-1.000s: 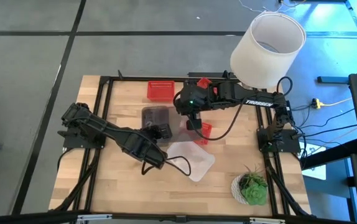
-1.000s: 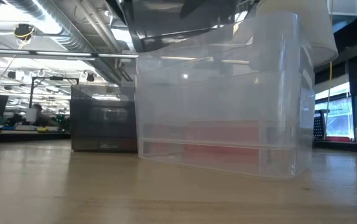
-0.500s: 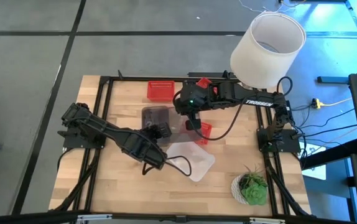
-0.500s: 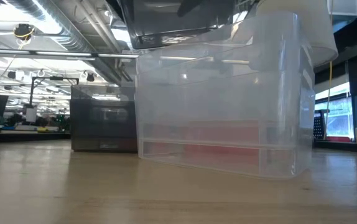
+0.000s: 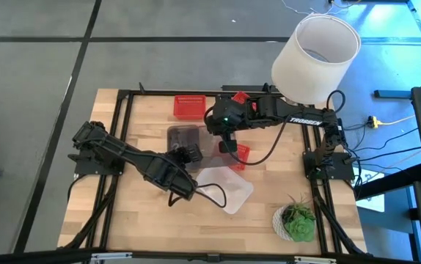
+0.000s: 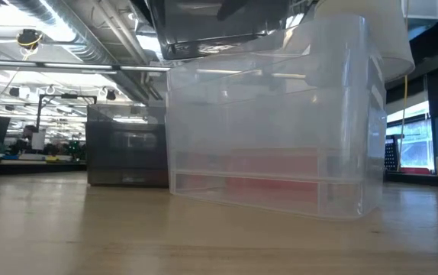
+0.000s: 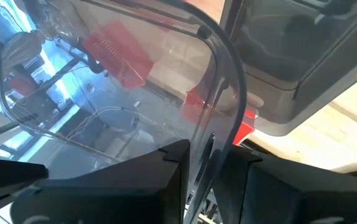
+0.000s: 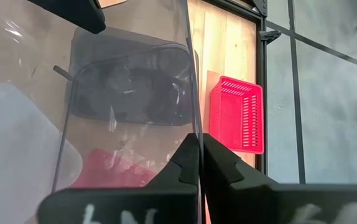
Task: Stack baskets by color
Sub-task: Stack the top black bin on the bottom black bins
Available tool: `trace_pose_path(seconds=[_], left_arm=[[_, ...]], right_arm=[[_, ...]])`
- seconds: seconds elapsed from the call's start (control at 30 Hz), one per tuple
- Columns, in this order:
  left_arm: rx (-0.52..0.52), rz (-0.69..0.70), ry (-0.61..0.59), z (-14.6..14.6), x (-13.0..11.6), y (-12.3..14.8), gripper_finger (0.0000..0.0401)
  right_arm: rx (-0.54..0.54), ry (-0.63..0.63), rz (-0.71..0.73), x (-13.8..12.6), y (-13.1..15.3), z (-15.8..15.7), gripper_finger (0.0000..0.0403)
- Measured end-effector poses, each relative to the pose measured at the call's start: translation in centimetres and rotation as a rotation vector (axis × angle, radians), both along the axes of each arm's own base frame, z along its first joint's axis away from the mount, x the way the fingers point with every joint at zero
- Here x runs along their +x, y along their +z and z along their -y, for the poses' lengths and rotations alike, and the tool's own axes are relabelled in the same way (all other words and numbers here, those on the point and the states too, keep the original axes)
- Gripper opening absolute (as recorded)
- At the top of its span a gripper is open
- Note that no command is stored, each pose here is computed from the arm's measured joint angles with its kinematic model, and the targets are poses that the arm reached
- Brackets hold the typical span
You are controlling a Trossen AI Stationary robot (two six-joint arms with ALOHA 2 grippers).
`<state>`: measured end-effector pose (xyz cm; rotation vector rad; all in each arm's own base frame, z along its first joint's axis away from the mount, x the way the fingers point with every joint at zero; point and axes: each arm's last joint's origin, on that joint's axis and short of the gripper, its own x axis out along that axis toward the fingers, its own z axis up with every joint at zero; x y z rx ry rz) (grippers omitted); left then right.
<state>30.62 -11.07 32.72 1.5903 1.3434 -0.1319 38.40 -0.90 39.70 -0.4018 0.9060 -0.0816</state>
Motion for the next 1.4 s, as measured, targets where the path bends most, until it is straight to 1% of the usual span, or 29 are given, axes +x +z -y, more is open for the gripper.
trace_pose_path(seconds=[0.37, 0.57, 0.73, 0.87, 0.97, 1.07, 1.2, 1.4], left_arm=[[-0.013, -0.003, -0.001, 0.01, 0.03, -0.04, 0.0047], [-0.016, 0.024, 0.002, 0.08, 0.21, 0.01, 0.0047], [-0.046, 0.015, -0.002, 0.15, 0.23, -0.06, 0.0047], [-0.097, 0.000, -0.011, 0.30, 0.26, -0.16, 0.0047], [-0.077, 0.009, -0.013, 0.41, 0.22, -0.11, 0.0047], [-0.088, 0.005, -0.015, 0.42, 0.23, -0.13, 0.0048], [-0.098, 0.006, -0.016, 0.43, 0.28, -0.14, 0.0060], [-0.102, 0.011, -0.016, 0.47, 0.32, -0.14, 0.0100]], right_arm=[[-0.011, 0.015, -0.003, 0.00, 0.02, 0.00, 0.0002], [-0.012, 0.016, -0.004, -0.02, 0.03, 0.00, 0.0002], [-0.010, 0.017, -0.004, -0.02, 0.03, -0.01, 0.0002], [-0.009, 0.017, -0.001, 0.00, 0.04, -0.01, 0.0002], [-0.008, 0.016, -0.001, 0.00, 0.04, -0.01, 0.0002], [-0.008, 0.016, -0.001, -0.01, 0.05, -0.01, 0.0002], [-0.008, 0.016, -0.001, 0.00, 0.04, -0.01, 0.0002], [-0.009, 0.014, -0.001, -0.01, 0.05, 0.02, 0.0002]])
